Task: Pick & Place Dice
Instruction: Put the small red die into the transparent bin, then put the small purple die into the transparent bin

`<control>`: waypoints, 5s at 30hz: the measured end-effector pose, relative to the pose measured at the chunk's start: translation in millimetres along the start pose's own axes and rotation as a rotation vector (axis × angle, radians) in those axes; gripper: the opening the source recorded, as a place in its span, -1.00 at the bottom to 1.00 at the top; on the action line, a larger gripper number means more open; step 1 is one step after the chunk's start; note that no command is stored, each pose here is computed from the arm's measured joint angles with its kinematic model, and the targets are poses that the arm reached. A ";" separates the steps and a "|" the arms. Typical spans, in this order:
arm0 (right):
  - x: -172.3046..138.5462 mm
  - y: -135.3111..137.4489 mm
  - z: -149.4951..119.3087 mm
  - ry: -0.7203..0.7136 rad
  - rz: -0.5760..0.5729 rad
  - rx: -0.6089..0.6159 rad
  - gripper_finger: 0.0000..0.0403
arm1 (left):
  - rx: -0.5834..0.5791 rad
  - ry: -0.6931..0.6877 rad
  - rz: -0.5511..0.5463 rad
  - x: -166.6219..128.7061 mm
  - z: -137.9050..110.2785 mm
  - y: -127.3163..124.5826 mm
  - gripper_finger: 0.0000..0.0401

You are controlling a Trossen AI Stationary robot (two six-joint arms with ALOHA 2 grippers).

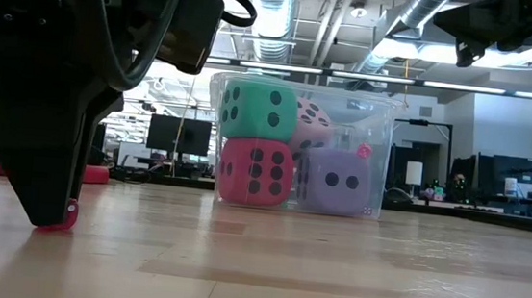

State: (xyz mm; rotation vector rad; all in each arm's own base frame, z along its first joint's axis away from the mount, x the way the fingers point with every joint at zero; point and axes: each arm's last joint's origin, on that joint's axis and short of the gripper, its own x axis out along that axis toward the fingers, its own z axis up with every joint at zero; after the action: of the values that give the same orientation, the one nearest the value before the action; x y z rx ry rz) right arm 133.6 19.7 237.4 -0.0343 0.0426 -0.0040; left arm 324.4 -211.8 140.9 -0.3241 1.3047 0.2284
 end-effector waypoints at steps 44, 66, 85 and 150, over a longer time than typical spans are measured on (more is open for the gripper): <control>0.0 0.0 0.2 0.000 0.000 0.000 -0.97 | 0.025 -0.133 -0.027 -48.0 23.7 18.1 -0.67; 0.0 0.0 0.2 0.000 0.000 0.000 -0.97 | 0.022 -0.681 0.190 -153.7 108.8 123.0 -0.67; 0.0 -0.1 0.6 -0.004 -0.001 -0.010 -0.97 | -0.098 -0.754 0.309 -134.9 160.4 188.7 -0.67; 0.1 0.0 0.3 -0.001 0.000 -0.010 -0.97 | 0.019 -0.708 0.109 -159.9 108.2 117.9 -0.99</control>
State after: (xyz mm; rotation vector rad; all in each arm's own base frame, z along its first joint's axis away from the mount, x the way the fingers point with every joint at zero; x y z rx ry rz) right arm 133.7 19.7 237.7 -0.0446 0.0415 -0.0042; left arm 341.6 -60.2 307.9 -0.1314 0.6239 0.3817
